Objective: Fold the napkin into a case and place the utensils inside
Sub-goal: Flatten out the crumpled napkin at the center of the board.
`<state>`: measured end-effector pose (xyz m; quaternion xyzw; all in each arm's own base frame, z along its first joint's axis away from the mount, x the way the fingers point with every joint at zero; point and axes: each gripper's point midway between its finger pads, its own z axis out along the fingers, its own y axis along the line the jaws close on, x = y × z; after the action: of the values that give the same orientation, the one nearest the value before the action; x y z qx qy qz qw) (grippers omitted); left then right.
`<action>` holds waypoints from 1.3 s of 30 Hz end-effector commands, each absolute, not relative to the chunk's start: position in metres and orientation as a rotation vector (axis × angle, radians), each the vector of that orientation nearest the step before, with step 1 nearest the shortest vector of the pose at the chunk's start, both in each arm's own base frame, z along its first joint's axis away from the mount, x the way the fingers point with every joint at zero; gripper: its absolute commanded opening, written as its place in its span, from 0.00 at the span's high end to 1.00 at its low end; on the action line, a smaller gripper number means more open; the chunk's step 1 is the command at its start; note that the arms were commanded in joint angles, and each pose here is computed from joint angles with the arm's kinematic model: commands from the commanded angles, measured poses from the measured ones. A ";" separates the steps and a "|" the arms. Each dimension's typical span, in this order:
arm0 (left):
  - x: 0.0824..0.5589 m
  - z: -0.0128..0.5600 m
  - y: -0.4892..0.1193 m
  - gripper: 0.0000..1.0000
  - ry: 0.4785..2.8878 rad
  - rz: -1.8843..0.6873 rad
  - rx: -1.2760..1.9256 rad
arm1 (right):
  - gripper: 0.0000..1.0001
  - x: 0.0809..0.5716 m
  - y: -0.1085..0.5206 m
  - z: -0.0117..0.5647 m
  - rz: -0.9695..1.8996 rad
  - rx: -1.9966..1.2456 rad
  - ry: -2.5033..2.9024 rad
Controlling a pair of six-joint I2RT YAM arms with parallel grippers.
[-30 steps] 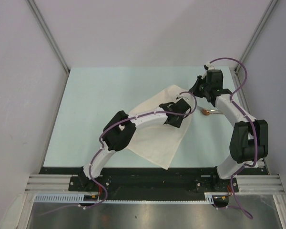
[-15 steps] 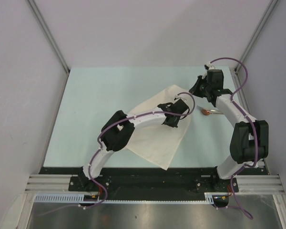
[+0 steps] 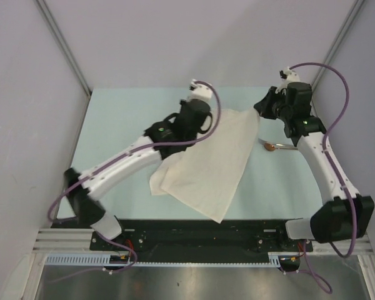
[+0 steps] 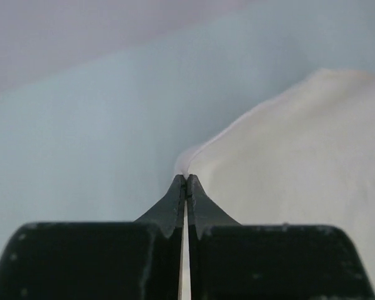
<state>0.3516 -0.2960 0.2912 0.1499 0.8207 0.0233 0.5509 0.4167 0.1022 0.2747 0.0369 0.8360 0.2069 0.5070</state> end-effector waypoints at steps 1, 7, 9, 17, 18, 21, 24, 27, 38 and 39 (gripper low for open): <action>0.334 0.399 -0.222 1.00 1.676 0.140 0.215 | 1.00 0.362 0.121 0.392 0.534 -0.095 1.761; 0.260 0.510 -0.162 1.00 1.323 -0.197 0.190 | 1.00 0.256 0.139 0.488 0.614 -0.319 1.475; 0.233 0.538 -0.138 1.00 1.221 -0.259 0.190 | 1.00 0.222 0.149 0.504 0.680 -0.408 1.399; 0.179 0.592 -0.080 1.00 1.071 -0.312 0.193 | 1.00 0.138 0.143 0.543 0.782 -0.491 1.200; 0.180 0.595 -0.075 1.00 1.080 -0.295 0.174 | 1.00 0.144 0.143 0.541 0.779 -0.475 1.209; 0.202 0.585 -0.073 1.00 1.140 -0.160 0.123 | 1.00 0.179 0.143 0.528 0.757 -0.394 1.284; 0.233 0.567 -0.090 1.00 1.213 -0.043 0.132 | 1.00 0.224 0.146 0.509 0.717 -0.316 1.375; 0.288 0.529 -0.101 1.00 1.340 -0.017 0.119 | 1.00 0.272 0.152 0.482 0.676 -0.269 1.470; 0.501 0.322 -0.107 1.00 1.750 -0.105 0.069 | 1.00 0.487 0.150 0.314 0.547 -0.145 1.770; 0.522 0.287 -0.112 1.00 1.814 -0.096 0.089 | 1.00 0.502 0.150 0.300 0.534 -0.146 1.796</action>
<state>0.4671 -0.0976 0.3418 0.0392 0.7728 0.0159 0.6332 0.4478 0.1541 0.3033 -0.0646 0.7903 0.2455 0.5577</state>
